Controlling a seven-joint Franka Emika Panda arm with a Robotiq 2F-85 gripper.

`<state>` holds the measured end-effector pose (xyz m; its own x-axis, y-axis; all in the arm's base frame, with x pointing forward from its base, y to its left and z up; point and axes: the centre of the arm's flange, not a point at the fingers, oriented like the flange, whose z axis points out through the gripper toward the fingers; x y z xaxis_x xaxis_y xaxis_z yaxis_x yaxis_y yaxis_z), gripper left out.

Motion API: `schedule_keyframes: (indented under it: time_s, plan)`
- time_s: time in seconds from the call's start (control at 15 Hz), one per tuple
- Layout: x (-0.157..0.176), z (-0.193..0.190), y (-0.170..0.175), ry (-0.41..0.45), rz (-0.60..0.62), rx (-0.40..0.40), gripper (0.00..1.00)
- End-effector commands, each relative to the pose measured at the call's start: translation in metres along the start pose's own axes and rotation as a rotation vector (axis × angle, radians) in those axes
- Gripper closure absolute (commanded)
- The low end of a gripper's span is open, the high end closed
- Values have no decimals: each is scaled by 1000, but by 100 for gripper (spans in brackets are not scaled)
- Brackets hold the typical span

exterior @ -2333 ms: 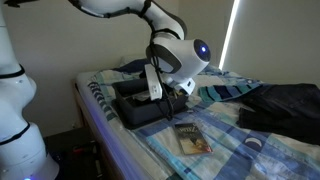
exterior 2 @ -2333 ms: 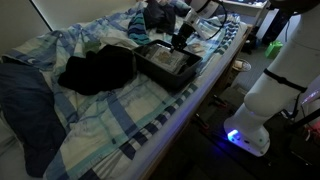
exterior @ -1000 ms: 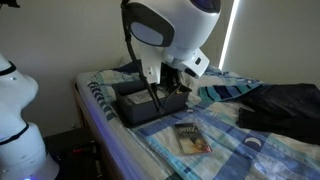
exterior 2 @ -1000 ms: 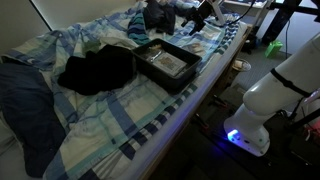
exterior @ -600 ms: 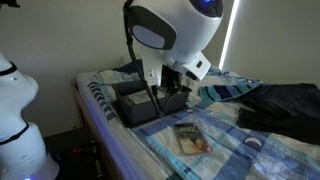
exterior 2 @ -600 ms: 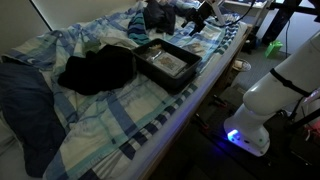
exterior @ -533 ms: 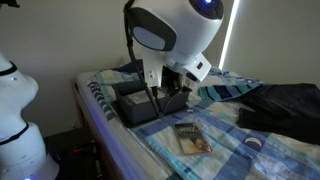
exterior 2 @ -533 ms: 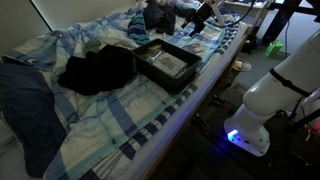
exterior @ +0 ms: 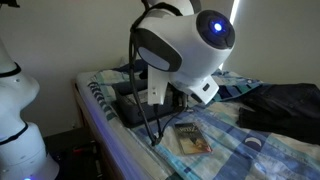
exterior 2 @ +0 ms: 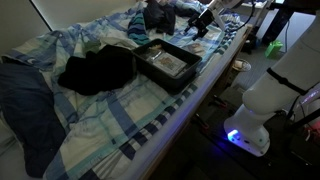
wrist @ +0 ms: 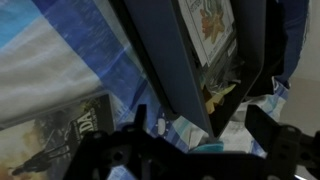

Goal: Pick the magazines on the bed and put them in the box

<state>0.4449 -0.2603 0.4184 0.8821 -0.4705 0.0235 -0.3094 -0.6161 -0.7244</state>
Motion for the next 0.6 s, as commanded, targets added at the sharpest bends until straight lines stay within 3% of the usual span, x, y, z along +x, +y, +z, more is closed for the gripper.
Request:
schedule_keyframes:
  time_s: [0.0,0.53]
  plan:
    - [9,-5,23,-17,39,-32,0]
    - [0,-30,83,20,130,-110,0]
